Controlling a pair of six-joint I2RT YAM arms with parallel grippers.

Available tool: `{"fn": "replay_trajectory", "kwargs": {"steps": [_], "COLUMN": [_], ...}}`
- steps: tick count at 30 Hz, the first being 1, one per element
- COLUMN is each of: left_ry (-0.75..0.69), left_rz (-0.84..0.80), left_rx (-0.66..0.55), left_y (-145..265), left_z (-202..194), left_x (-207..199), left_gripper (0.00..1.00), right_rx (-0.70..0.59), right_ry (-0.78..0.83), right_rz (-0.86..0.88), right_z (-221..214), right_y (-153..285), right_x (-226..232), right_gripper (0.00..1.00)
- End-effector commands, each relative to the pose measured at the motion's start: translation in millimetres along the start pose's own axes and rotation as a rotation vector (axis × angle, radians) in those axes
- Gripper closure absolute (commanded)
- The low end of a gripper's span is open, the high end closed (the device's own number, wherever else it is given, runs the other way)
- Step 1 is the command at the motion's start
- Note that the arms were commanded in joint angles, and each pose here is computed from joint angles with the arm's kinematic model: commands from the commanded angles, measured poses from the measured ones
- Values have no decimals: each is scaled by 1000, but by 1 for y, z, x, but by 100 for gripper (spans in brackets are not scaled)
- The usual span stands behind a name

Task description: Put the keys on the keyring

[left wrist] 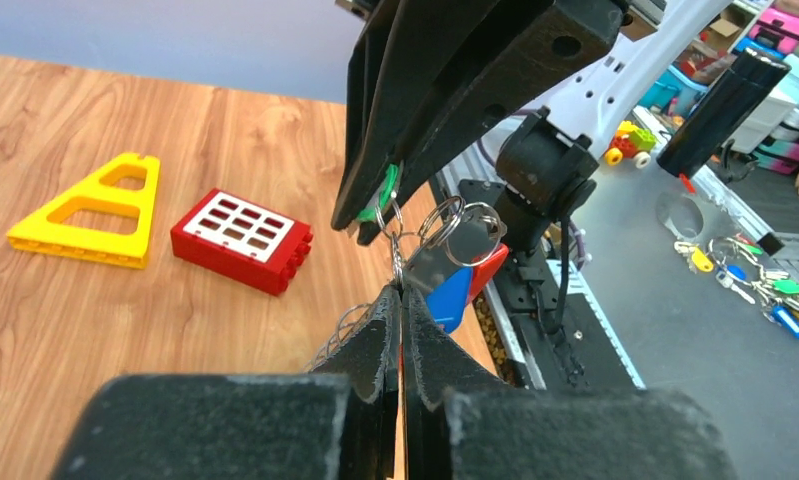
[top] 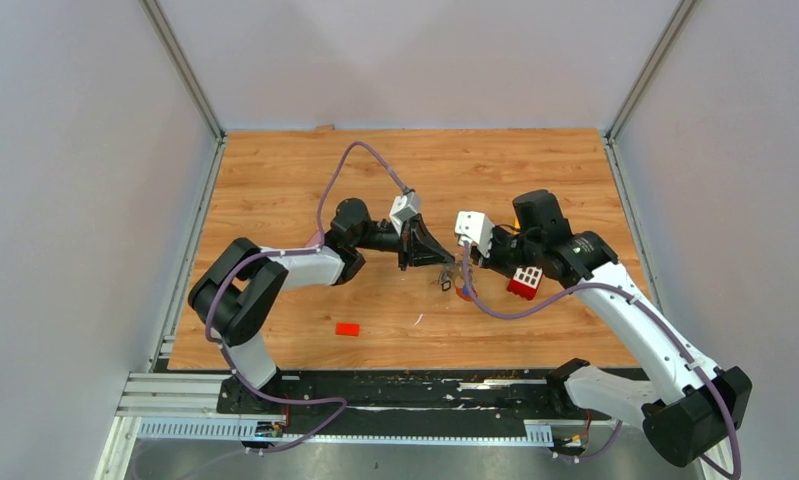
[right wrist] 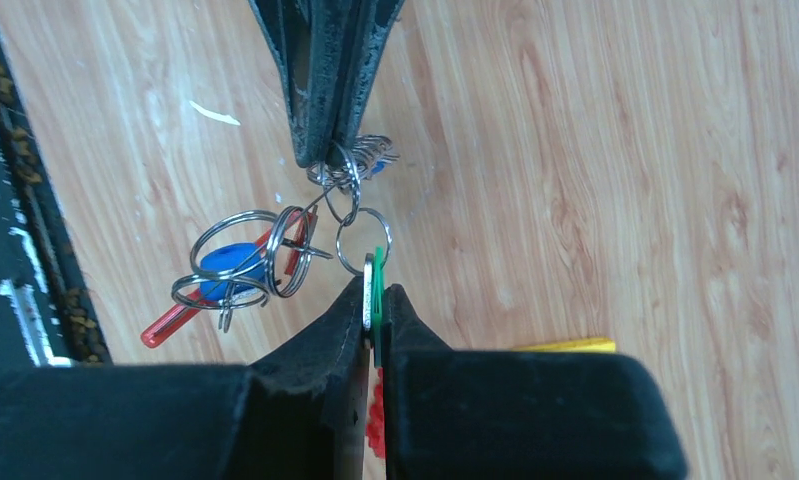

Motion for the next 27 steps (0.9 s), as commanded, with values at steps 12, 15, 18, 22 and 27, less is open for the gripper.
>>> {"fn": "replay_trajectory", "kwargs": {"steps": [12, 15, 18, 22, 27], "left_ry": [-32, -30, -24, -53, -119], "left_rz": [-71, -63, -32, 62, 210], "left_rx": [54, 53, 58, 101, 273], "left_y": [-1, 0, 3, 13, 35], "left_z": [-17, -16, -18, -20, -31], "left_x": [0, 1, 6, 19, 34], "left_gripper": [100, 99, 85, 67, 54], "right_rx": [253, 298, 346, 433, 538], "right_ry": [210, 239, 281, 380, 481], "right_rz": [-278, -308, -315, -334, -346], "right_z": [-17, -18, -20, -22, -21], "right_y": [13, 16, 16, 16, 11], "right_x": [-37, -42, -44, -46, -50], "right_gripper": [100, 100, 100, 100, 100]}}
Point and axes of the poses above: each gripper's point midway between its finger pads, its own y axis back along the fingers, its own x axis along the line the jaws close on, z = x × y, the point moved 2 cm from there along y, back along the fingers, and after that the axes turned 4 degrees about -y, right-handed, at the moved point
